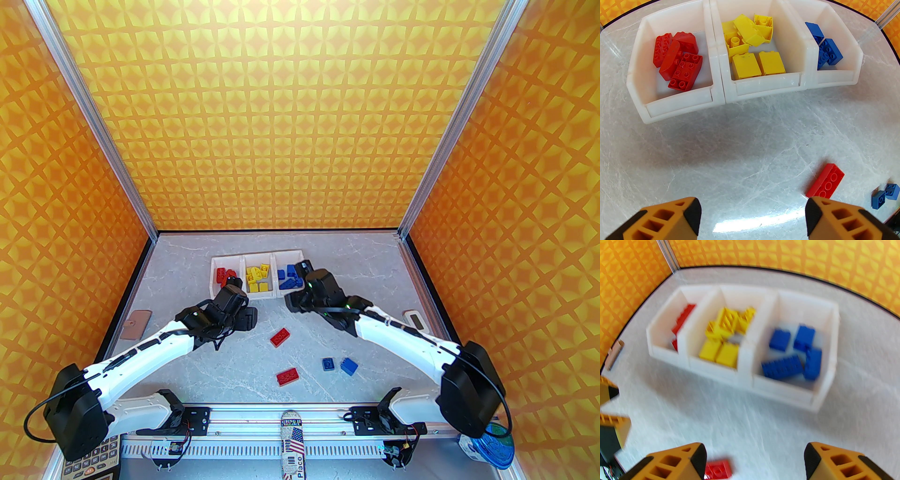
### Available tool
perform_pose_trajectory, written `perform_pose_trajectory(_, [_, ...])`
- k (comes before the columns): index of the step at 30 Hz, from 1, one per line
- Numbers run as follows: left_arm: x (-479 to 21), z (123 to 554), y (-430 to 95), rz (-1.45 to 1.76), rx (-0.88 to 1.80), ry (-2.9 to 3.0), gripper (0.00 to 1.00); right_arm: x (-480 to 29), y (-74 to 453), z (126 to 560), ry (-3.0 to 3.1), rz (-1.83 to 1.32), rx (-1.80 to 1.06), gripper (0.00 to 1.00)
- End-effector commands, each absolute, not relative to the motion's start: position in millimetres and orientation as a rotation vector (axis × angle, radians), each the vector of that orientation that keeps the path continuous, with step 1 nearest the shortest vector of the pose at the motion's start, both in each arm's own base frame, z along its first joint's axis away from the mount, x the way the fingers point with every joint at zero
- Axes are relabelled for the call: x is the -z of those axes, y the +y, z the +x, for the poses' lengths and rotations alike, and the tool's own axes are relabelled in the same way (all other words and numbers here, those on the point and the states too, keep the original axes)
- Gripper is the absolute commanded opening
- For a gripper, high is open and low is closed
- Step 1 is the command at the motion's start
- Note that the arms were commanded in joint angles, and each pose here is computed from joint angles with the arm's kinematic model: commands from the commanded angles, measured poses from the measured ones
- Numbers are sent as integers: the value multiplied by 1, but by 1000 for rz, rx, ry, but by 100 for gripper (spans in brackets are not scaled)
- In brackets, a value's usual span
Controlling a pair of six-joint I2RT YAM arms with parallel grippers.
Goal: Sort the legos into containers by color
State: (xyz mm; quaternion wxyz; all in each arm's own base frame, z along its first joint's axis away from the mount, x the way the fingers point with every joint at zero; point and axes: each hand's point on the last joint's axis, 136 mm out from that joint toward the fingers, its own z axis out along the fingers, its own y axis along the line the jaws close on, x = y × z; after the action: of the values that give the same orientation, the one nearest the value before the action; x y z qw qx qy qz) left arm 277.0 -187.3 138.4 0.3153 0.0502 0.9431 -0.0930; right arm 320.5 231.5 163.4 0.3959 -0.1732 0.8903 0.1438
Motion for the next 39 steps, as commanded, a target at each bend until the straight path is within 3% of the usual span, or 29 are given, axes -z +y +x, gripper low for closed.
perform_pose_trajectory(1, [-144, 279, -206, 208, 300, 2455, 78, -163, 220, 313, 2260, -389, -349, 73])
perform_pose_trajectory(20, [-80, 254, -310, 766, 369, 2482, 78, -153, 204, 295, 2295, -367, -334, 73])
perform_pose_trajectory(27, [-54, 255, -316, 807, 298, 2568, 76, -157, 200, 294, 2287, -370, -316, 74])
perform_pose_trajectory(39, [-38, 254, -313, 831, 244, 2628, 61, -155, 196, 295, 2291, -376, -284, 74])
